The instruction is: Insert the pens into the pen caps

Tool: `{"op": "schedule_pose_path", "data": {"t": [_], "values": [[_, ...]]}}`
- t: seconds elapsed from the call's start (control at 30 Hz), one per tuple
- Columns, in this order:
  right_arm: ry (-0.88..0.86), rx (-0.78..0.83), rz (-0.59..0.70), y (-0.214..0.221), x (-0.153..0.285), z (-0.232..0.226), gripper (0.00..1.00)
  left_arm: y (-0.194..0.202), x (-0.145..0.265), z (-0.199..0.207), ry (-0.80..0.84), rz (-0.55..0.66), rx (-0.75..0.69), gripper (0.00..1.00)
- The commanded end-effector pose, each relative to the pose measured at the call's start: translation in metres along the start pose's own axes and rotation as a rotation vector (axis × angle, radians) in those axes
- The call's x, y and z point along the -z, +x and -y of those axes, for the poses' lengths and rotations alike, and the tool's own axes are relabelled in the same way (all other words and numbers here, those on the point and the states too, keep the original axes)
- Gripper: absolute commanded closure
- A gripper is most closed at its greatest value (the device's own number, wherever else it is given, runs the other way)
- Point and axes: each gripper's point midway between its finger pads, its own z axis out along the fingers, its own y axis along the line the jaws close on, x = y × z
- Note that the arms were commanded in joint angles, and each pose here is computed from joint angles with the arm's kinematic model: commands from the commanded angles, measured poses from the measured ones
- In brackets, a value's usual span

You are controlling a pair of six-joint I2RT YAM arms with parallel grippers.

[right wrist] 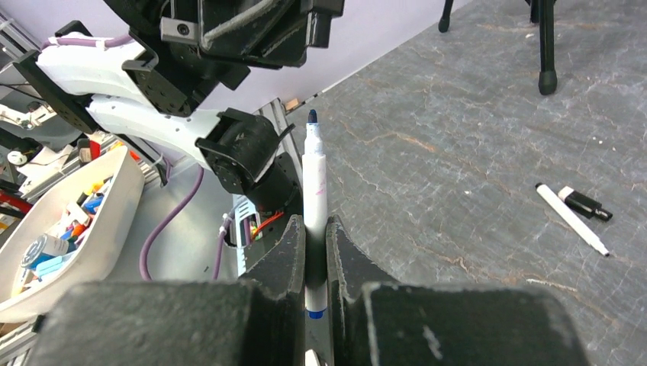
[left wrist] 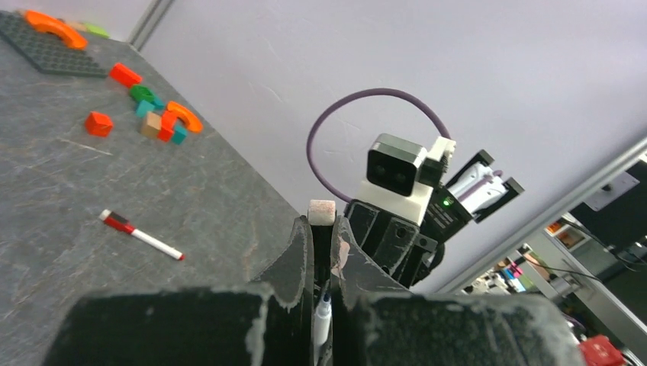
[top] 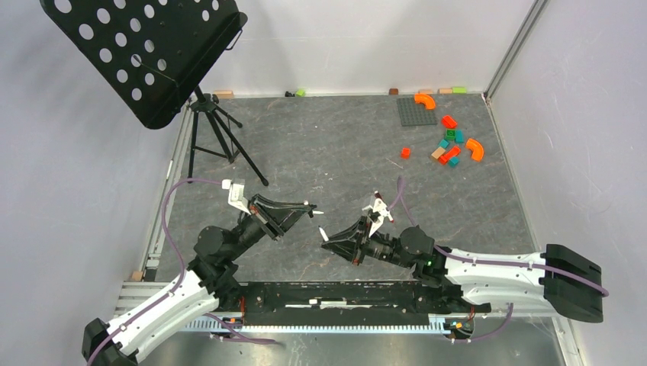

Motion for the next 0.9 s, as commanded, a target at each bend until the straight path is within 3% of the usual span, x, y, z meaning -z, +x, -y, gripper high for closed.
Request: {"op": "schedule_pose_path", "data": {"t": [0.0,0.87], "values": [[-0.059,0.038,0.110,-0.0395,-0.0113,-0.0206,1.00,-0.0119,0.0015,0.0355,0.163,0.038,0.018,0.98],[-0.045,0.059,0.097,-0.0414,-0.0153,-0.0228,1.00,-0.0026,0.0023,0.0358,0.203,0.016,0.023,0.98]]}}
